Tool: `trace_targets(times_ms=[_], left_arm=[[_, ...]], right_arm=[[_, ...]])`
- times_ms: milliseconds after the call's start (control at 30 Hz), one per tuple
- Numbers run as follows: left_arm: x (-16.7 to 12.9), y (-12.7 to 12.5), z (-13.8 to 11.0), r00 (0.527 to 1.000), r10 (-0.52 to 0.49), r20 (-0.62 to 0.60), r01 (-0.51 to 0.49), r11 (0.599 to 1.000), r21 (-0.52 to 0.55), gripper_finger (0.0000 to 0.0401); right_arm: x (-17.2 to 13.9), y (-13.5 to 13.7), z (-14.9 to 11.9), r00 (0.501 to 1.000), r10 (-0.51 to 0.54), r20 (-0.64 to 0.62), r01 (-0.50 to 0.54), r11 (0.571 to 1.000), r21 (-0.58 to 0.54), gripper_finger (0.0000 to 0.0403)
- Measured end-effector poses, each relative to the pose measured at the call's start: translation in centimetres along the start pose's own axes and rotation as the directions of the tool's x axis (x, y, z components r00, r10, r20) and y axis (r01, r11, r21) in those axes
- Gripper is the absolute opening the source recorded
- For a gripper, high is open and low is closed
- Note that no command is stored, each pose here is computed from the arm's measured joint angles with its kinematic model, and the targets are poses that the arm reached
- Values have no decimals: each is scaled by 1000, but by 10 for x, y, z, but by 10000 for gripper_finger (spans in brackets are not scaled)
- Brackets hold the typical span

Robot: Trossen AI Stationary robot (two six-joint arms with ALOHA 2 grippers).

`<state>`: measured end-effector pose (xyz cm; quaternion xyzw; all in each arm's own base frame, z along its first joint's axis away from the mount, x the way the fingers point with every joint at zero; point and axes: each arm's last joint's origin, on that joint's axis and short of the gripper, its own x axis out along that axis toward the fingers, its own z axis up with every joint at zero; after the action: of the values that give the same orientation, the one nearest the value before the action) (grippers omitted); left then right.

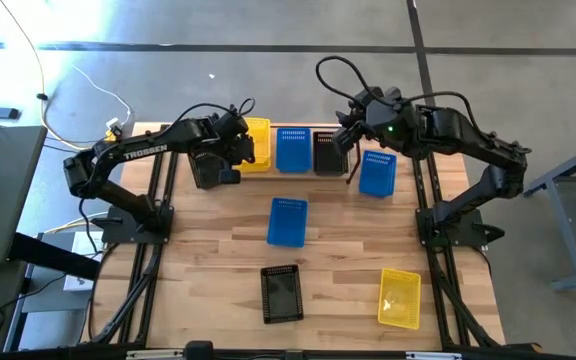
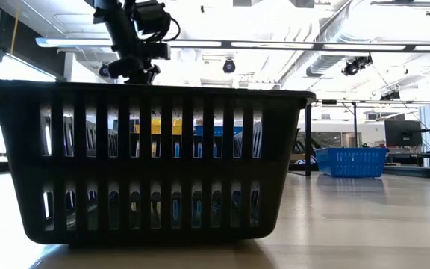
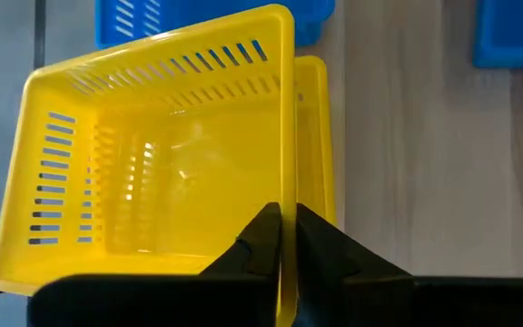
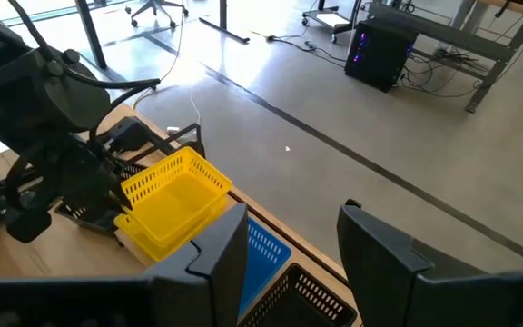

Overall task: Stack baskets on shelf by color
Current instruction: Stack the left yellow bin on top of the yellow bin on the shelf

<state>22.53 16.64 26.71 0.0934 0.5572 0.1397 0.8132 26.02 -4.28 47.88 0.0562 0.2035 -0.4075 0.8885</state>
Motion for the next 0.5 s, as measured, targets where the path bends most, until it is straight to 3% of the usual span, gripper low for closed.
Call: trace_targets(times_ms=[500], left_arm=[[10,-1,0,999,-9,-40,9,1000,-14,102]], right_arm=[[0,0,0,1000,0,0,0,1000,27,156]])
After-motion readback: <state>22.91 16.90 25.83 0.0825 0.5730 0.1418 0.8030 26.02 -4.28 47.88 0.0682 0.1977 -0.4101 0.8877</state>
